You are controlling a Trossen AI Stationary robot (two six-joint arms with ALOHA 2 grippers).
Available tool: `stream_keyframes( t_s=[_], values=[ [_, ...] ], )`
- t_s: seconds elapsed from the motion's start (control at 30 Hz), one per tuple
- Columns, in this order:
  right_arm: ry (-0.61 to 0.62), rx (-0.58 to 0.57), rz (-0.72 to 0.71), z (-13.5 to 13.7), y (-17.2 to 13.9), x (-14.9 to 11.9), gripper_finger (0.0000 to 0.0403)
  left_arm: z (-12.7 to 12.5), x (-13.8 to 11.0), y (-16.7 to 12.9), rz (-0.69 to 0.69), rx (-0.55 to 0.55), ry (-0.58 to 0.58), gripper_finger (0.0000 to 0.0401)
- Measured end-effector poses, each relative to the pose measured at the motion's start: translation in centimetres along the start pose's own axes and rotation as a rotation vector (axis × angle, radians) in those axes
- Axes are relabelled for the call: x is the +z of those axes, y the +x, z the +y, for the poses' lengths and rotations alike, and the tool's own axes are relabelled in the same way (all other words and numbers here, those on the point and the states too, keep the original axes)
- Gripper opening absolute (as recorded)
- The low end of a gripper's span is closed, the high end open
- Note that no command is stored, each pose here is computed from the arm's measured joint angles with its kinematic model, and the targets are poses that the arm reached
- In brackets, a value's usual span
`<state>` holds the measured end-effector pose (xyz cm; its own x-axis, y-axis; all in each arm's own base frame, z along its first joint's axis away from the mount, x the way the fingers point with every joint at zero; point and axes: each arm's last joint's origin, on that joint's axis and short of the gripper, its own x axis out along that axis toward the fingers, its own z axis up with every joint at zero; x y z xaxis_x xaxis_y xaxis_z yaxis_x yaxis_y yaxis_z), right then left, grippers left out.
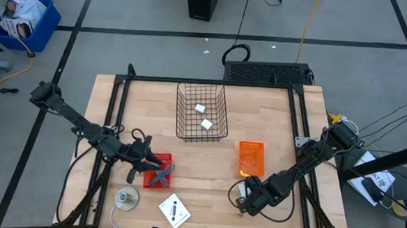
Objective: Pick and place items into bin
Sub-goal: Put the top white card reader box into the orange bin
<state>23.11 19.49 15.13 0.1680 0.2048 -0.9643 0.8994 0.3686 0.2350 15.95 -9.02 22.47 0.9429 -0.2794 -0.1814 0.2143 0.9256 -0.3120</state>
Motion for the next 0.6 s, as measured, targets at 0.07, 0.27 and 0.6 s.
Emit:
stream_keyframes(
  t_s=[0.07, 0.27, 0.6],
  values=[
    [-0.015, 0.021, -0.043, 0.1, 0.0, 0.1, 0.0, 0.0, 0.1, 0.0, -0.007, -0.003, -0.002, 0.0102],
    [-0.063, 0.118, -0.112, 1.0, 0.0, 0.6, 0.0, -0.1, 0.1, 0.0, -0.013, -0.007, -0.027, 0.0102],
    [-0.167, 0.257, -0.158, 2.5, 0.7, 0.6, 0.0, -0.4, -1.1, 2.9, 0.027, 0.001, -0.013, 0.0102]
  ],
)
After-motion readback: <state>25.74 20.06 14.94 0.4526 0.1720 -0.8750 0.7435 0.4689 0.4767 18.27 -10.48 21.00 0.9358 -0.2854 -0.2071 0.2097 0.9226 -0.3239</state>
